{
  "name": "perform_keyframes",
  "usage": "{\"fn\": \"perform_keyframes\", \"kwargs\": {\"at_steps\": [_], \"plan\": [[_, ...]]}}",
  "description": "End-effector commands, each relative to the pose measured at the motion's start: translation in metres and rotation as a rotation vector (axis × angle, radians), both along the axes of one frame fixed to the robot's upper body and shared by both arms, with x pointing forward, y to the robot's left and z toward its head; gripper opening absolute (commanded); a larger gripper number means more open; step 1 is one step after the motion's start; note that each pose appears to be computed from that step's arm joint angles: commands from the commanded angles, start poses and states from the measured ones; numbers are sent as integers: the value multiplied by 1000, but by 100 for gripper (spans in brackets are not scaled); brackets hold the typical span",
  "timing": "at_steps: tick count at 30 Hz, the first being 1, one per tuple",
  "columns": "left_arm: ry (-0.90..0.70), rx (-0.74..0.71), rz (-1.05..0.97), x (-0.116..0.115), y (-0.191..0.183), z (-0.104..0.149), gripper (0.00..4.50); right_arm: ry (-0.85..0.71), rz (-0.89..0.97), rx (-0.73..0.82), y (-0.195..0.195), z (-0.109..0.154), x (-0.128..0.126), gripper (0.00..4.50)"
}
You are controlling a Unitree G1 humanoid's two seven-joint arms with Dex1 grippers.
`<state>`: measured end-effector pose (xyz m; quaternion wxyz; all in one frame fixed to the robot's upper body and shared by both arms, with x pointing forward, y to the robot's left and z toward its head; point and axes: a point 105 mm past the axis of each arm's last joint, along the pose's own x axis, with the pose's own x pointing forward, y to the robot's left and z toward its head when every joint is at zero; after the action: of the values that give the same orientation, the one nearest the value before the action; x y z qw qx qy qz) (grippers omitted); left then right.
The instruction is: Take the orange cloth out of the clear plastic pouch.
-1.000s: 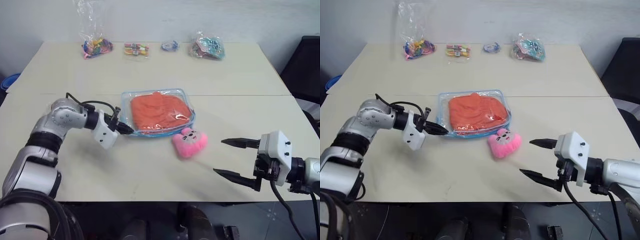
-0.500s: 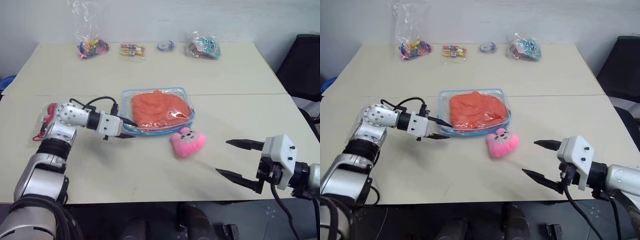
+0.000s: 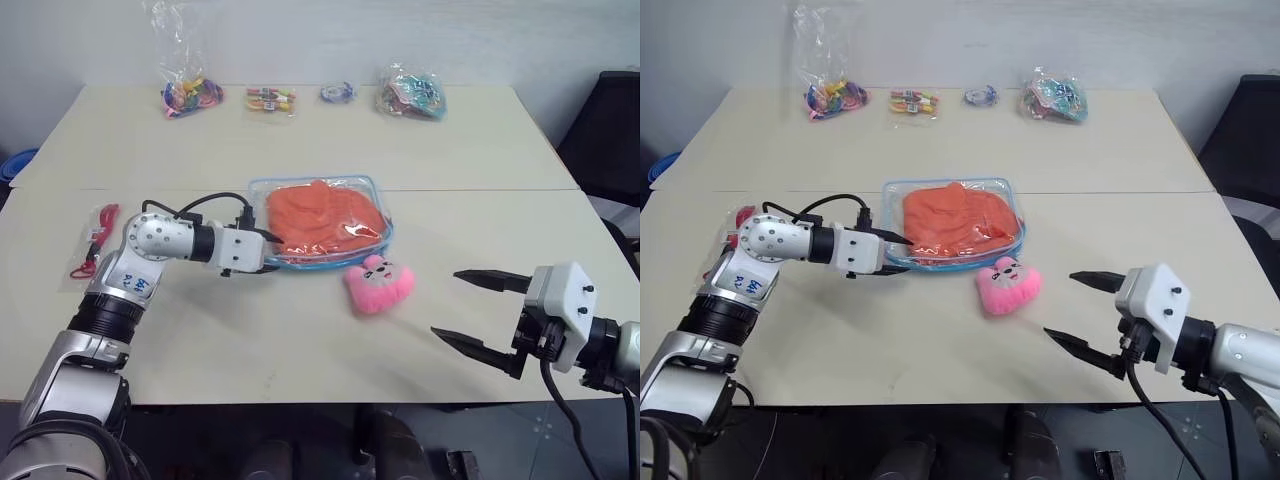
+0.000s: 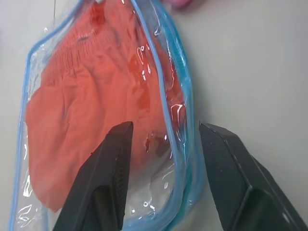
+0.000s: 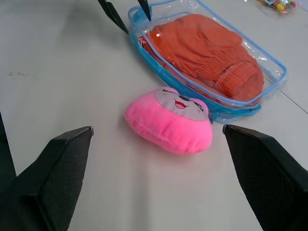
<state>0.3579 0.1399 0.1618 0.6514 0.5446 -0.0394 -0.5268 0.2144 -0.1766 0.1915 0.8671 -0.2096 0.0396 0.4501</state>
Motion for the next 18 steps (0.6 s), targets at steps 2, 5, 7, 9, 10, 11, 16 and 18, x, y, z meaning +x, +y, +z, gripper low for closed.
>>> {"fn": "perform_keyframes", "kwargs": {"at_steps": [2, 5, 7, 9, 10, 11, 16, 18], "plan": [[-59, 49, 20, 6, -1, -5, 232, -31, 16, 9, 2, 6, -1, 450], [-67, 65, 32, 9, -1, -8, 232, -32, 16, 12, 3, 7, -1, 450], [-51, 63, 21, 8, -3, -12, 215, -34, 16, 11, 2, 7, -1, 450], [-43, 49, 3, 5, -5, -12, 174, -35, 17, 11, 3, 6, 0, 450], [-44, 39, -2, 4, -6, -11, 144, -36, 18, 11, 3, 7, 0, 450], [-44, 34, -5, 4, -6, -10, 110, -36, 19, 11, 3, 7, 0, 450], [-41, 20, -56, -1, 0, -6, 4, -31, 28, 6, 2, 6, -1, 450], [-53, 20, -87, -4, 6, -4, 4, -29, 32, 5, 1, 6, -1, 450]]}}
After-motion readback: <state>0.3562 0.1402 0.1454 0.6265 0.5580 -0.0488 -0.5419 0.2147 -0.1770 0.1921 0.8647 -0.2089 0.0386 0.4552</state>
